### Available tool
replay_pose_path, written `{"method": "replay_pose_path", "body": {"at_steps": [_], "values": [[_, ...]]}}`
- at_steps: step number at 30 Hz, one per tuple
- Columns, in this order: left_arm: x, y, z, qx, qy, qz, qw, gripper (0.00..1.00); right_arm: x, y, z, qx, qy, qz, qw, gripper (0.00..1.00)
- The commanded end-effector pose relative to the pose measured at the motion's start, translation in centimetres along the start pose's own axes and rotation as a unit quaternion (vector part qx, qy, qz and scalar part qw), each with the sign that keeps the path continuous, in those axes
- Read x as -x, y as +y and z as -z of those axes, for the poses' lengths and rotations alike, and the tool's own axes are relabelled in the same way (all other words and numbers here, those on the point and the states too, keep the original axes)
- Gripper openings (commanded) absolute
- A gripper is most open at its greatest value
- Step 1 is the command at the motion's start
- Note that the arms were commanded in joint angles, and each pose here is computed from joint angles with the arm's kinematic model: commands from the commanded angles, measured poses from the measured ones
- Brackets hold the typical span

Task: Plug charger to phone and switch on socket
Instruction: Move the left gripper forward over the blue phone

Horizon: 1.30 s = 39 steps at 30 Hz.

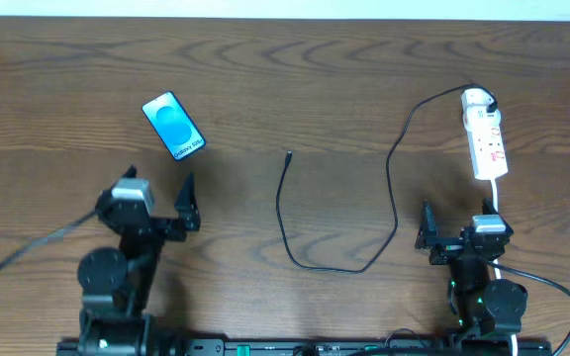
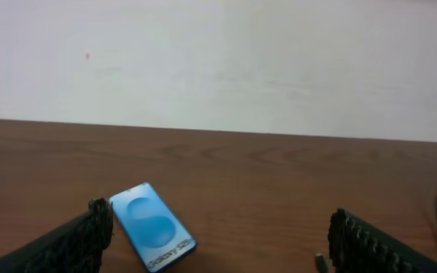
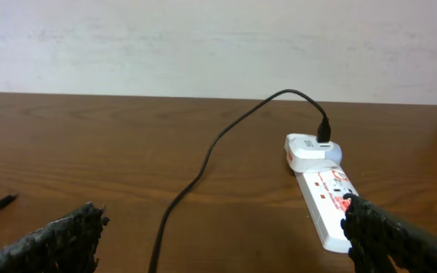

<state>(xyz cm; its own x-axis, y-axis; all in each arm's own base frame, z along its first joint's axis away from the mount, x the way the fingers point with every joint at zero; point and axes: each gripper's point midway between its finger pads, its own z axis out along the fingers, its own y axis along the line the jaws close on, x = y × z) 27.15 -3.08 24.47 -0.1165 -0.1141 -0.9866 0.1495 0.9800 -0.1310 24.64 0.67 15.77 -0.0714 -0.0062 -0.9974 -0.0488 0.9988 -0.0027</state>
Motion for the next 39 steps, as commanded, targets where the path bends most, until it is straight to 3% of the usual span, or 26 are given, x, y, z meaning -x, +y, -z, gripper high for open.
{"method": "replay_pose_path", "body": {"at_steps": [1, 12, 17, 26, 33, 39], "values": [[2.0, -1.1, -1.4, -0.031, 0.018, 0.004, 0.999, 0.92, 0.0, 0.3, 0.0, 0.005, 0.0, -0.005, 1.0, 0.99], [2.6, -0.8, -7.6, -0.022, 0.196, 0.037, 0.98, 0.92, 0.0, 0.3, 0.0, 0.005, 0.0, -0.005, 1.0, 0.99], [2.7, -0.4, -10.1, -0.01, 0.293, 0.053, 0.955, 0.93, 0.0, 0.3, 0.0, 0.005, 0.0, -0.005, 1.0, 0.99], [0.9, 0.0, -11.8, -0.006, 0.457, 0.046, 0.888, 0.93, 0.0, 0.3, 0.0, 0.005, 0.0, -0.005, 1.0, 0.99], [-0.5, -1.3, -12.6, -0.045, 0.483, 0.076, 0.871, 0.92, 0.0, 0.3, 0.0, 0.005, 0.0, -0.005, 1.0, 0.99], [-0.7, -0.1, -15.1, -0.012, 0.458, 0.086, 0.885, 0.92, 0.0, 0.3, 0.0, 0.005, 0.0, -0.005, 1.0, 0.99]]}}
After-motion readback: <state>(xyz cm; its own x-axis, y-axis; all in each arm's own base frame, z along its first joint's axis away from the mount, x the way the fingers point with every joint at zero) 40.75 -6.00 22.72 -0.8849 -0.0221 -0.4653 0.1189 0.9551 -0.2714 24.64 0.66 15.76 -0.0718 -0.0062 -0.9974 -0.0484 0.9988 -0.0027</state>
